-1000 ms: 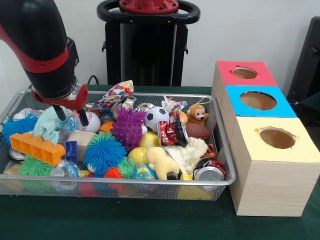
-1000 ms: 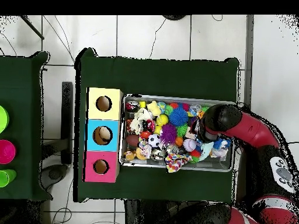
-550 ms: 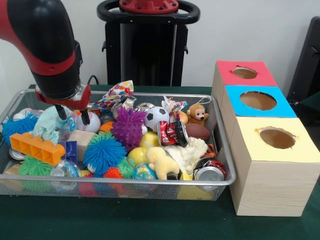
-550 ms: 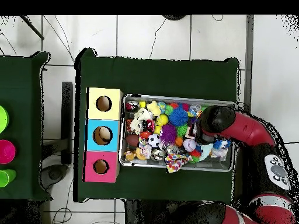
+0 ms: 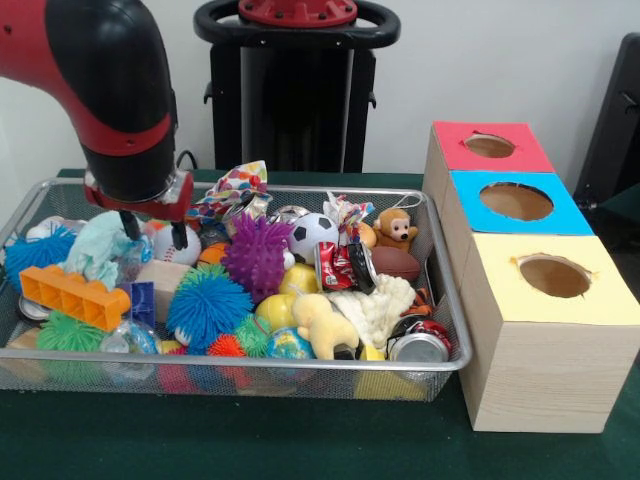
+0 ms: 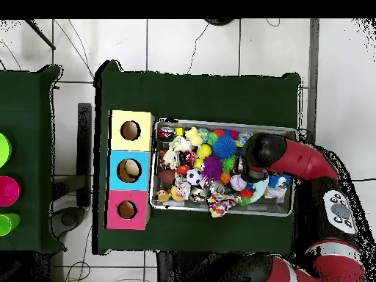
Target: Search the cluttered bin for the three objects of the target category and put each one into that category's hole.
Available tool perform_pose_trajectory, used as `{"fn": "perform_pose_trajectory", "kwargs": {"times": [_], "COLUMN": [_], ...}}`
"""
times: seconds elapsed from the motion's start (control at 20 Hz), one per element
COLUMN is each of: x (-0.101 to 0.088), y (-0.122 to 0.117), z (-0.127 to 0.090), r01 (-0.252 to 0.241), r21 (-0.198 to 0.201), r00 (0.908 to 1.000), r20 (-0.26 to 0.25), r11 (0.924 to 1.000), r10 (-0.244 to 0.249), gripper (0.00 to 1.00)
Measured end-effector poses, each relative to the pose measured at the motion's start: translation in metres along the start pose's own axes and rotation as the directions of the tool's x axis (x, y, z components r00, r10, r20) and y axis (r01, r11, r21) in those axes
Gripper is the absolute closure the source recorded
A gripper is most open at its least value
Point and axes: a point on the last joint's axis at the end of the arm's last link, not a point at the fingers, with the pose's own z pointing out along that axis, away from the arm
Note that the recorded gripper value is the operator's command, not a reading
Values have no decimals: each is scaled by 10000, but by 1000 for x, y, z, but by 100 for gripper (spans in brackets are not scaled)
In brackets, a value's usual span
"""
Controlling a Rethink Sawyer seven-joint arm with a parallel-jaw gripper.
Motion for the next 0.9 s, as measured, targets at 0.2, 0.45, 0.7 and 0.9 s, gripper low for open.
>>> {"fn": "perform_pose_trajectory", "kwargs": {"times": [0.2, 0.45, 0.7, 0.9], "x": [0, 0, -3, -2], "y": [13, 26, 34, 29], "z": [3, 4, 0, -2], "r01": [205, 529, 812, 812], "r21": [73, 421, 814, 950], "r00": [9998, 9986, 9967, 9967], "r20": [-60, -72, 6, 15], "r11": [9998, 9977, 9934, 9922], "r10": [-204, -527, -815, -817], "gripper": [0, 0, 0, 0]}}
